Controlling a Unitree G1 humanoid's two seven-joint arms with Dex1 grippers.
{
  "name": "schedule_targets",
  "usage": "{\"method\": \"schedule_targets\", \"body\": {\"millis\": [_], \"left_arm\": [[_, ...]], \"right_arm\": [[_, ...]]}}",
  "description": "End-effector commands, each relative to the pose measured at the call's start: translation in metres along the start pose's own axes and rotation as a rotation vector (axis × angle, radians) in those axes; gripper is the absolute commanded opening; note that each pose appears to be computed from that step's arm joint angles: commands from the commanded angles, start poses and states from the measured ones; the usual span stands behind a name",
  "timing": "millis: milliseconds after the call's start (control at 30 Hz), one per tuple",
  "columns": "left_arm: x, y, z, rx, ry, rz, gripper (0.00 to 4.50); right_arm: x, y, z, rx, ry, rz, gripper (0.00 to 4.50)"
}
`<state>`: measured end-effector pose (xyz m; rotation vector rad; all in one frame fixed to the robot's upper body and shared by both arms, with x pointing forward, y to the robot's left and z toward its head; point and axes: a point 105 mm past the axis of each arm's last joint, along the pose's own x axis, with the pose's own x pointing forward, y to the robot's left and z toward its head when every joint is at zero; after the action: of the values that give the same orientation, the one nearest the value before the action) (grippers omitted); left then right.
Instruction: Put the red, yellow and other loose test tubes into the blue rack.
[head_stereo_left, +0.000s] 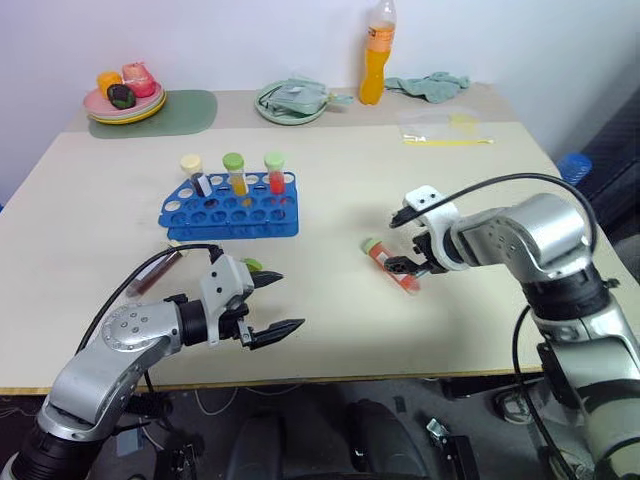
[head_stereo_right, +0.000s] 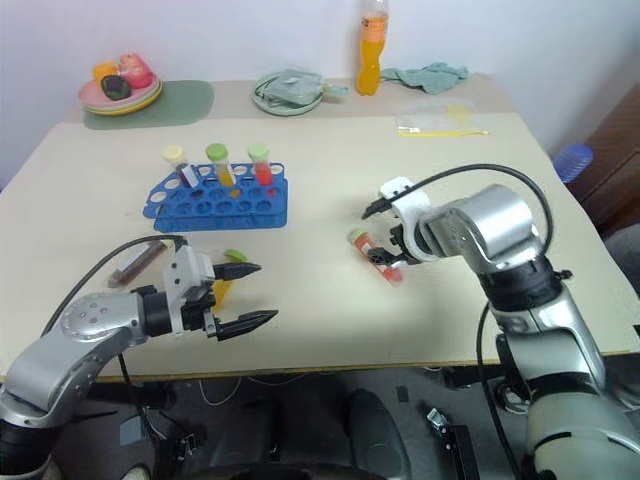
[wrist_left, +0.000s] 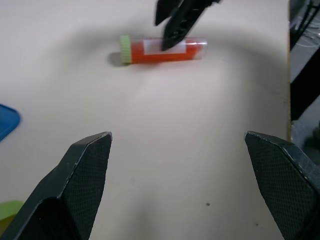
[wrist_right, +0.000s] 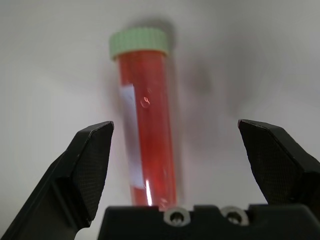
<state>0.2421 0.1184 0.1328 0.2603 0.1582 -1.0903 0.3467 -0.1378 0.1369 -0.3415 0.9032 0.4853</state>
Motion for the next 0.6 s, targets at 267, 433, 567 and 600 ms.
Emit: {"method": "schedule_targets", "body": {"millis": [267,433,567,600], "left_arm": [[-0.006,-0.004,0.003,0.007,-0.034,0.062,4.50],[-0.011,0.000,0.000,-0.005,-0.027,0.102,4.50],[-0.023,0.025,-0.003,0.008,-0.038,0.276,4.50],[-0.027,0.036,-0.004,0.006,-0.055,0.347,4.50]], "right_arm": [[0.012,0.009,0.003,-0.007,0.099,0.024,3.16],[0.002,0.018,0.019,-0.060,-0.011,0.053,1.14],[-0.035,0.049,0.062,-0.342,-0.544,0.135,1.14],[-0.045,0.060,0.069,-0.405,-0.685,0.147,1.14]]}}
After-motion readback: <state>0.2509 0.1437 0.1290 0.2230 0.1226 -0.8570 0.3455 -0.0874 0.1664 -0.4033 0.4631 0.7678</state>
